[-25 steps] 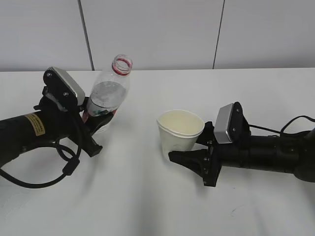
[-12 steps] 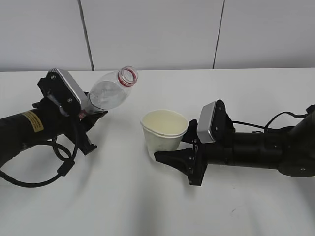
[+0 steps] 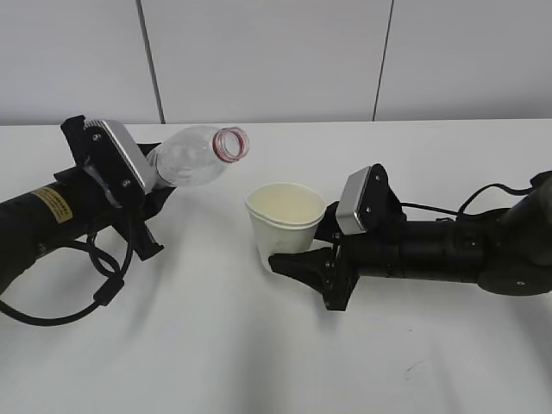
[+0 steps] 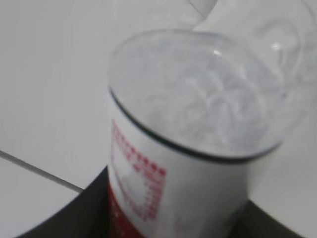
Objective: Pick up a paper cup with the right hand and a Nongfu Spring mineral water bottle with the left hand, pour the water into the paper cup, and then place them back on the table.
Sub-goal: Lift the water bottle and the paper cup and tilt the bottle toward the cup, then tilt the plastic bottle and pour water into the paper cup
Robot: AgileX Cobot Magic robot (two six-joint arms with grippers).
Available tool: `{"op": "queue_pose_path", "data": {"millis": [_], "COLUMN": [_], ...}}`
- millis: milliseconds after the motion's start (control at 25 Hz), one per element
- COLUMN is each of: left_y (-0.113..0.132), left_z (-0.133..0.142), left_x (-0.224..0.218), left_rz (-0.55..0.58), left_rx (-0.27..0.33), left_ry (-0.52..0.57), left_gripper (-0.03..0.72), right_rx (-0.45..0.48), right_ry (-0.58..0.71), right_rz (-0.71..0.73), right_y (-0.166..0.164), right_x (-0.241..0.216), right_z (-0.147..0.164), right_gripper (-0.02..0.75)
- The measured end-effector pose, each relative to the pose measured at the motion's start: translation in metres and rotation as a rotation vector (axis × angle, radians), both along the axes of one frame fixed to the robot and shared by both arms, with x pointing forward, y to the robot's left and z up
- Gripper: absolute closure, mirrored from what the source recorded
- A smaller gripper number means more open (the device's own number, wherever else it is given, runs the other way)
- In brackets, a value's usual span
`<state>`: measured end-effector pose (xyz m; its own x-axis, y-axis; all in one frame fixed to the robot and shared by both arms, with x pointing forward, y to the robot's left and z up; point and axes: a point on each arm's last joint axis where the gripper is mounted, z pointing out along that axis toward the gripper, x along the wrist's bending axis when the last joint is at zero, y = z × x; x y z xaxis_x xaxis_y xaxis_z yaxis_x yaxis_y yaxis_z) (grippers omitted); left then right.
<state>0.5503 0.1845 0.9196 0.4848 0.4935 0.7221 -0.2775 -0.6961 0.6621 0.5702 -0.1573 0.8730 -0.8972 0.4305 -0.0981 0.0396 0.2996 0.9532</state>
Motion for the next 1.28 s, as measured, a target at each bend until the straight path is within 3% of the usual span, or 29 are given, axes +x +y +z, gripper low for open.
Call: {"op": "queue_pose_path", "data": {"millis": [640, 1280], "left_y": [0.003, 0.003], "left_z": [0.004, 0.008], "left_x": [0.002, 0.003], "left_rz": [-0.009, -0.025], "left_rx": [0.206, 0.327], "left_ry": [-0.177, -0.296], "left_gripper": [0.368, 0.372], "right_rx": [-0.011, -0.016], "right_ry": [0.01, 0.015], "right_rz": [0.068, 0.079], "right_y": [0.024, 0.024], "right_x": [-0.011, -0.012], "right_z": [-0.001, -0.002], "right_gripper": [0.277, 0.277]}}
